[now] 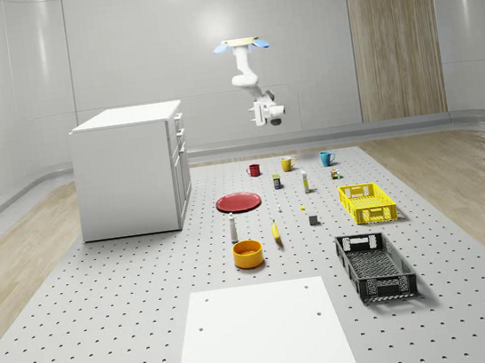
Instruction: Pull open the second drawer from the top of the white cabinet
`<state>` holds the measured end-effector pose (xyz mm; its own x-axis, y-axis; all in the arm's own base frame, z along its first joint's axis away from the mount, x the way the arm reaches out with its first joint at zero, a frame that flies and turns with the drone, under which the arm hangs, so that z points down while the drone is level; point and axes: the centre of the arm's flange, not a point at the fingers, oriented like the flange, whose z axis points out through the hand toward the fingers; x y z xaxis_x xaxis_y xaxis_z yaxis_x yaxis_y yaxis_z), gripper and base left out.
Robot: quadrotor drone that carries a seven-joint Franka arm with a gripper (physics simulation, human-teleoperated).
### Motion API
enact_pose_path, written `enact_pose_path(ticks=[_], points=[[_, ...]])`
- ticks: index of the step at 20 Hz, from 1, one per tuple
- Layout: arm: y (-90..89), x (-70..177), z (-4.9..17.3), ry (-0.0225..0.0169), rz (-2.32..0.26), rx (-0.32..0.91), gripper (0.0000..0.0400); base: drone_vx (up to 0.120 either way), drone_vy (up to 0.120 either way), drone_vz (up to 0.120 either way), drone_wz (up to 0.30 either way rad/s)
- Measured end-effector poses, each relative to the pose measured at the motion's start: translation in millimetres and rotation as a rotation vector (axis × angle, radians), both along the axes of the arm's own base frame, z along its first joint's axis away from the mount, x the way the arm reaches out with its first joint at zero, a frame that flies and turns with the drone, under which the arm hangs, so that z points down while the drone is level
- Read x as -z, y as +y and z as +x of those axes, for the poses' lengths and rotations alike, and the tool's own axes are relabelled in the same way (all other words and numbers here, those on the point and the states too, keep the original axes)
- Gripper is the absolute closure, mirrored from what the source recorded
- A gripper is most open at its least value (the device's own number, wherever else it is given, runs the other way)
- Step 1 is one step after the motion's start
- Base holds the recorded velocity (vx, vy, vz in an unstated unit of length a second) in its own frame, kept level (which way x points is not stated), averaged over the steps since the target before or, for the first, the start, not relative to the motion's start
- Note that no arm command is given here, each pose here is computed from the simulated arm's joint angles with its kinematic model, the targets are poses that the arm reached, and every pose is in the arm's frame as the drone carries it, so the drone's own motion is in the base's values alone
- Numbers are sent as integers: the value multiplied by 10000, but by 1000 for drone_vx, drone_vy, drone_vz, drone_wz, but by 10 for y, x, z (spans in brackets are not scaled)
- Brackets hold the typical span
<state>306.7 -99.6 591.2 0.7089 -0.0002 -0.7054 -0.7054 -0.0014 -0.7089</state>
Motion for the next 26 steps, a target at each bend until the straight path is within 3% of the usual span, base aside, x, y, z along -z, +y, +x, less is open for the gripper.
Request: enact_pose_path(ticks=[26], points=[[-1, 1, 0, 4, 1, 3, 100, 120, -120, 0, 0]])
